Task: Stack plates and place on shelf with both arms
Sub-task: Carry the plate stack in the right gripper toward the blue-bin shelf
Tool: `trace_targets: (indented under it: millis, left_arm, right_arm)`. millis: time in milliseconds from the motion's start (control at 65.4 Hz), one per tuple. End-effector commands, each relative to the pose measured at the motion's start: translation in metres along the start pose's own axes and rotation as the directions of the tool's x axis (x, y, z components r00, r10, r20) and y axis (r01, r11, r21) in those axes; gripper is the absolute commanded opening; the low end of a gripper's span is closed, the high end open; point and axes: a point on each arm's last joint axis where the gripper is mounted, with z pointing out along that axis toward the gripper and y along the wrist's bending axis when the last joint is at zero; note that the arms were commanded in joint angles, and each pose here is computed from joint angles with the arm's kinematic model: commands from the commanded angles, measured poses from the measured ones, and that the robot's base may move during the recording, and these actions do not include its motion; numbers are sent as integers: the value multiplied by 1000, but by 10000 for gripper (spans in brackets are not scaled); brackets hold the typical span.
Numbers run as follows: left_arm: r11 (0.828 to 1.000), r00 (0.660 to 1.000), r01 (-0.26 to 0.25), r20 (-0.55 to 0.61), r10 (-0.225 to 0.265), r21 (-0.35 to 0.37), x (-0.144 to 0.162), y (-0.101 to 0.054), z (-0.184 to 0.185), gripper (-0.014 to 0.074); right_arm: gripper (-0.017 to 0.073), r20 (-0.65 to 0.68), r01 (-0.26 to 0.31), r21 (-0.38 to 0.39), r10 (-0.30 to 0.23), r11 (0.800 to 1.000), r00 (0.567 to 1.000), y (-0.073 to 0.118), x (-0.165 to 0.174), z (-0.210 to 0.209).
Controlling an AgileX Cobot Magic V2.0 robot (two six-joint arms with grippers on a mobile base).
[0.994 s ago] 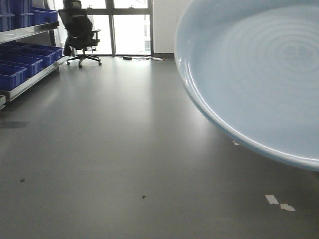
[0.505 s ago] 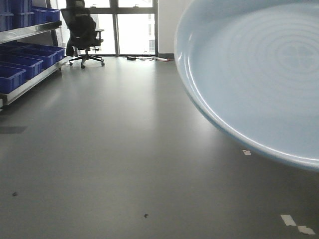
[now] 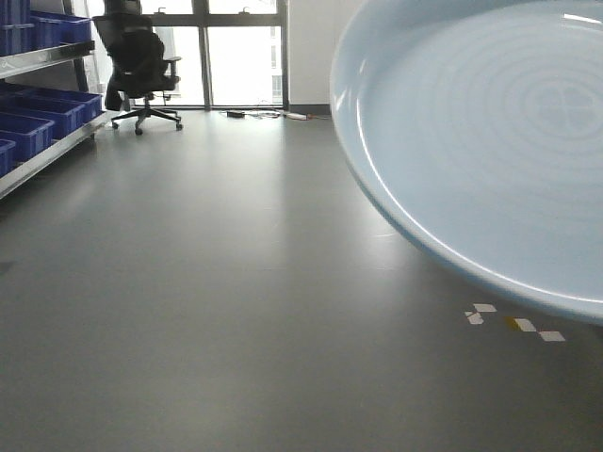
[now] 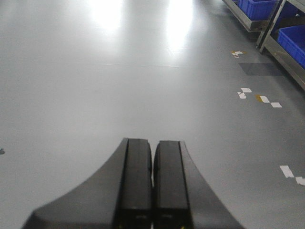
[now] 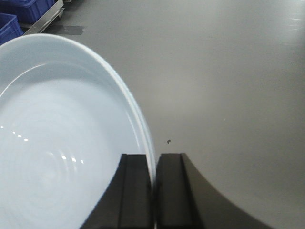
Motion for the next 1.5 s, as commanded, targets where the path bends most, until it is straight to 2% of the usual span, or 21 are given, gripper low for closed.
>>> trace_targets:
  millis: [0,1484]
  left_arm:
    - [1000,994,4,105,-3,-4,-17,0,-1,88]
    - [1000,994,4,105,-3,-4,-17,0,-1,88]
  right_arm:
    - [15,125,-2,-10,3,1000,992,2,-17,-5]
    - [15,125,-2,-10,3,1000,992,2,-17,-5]
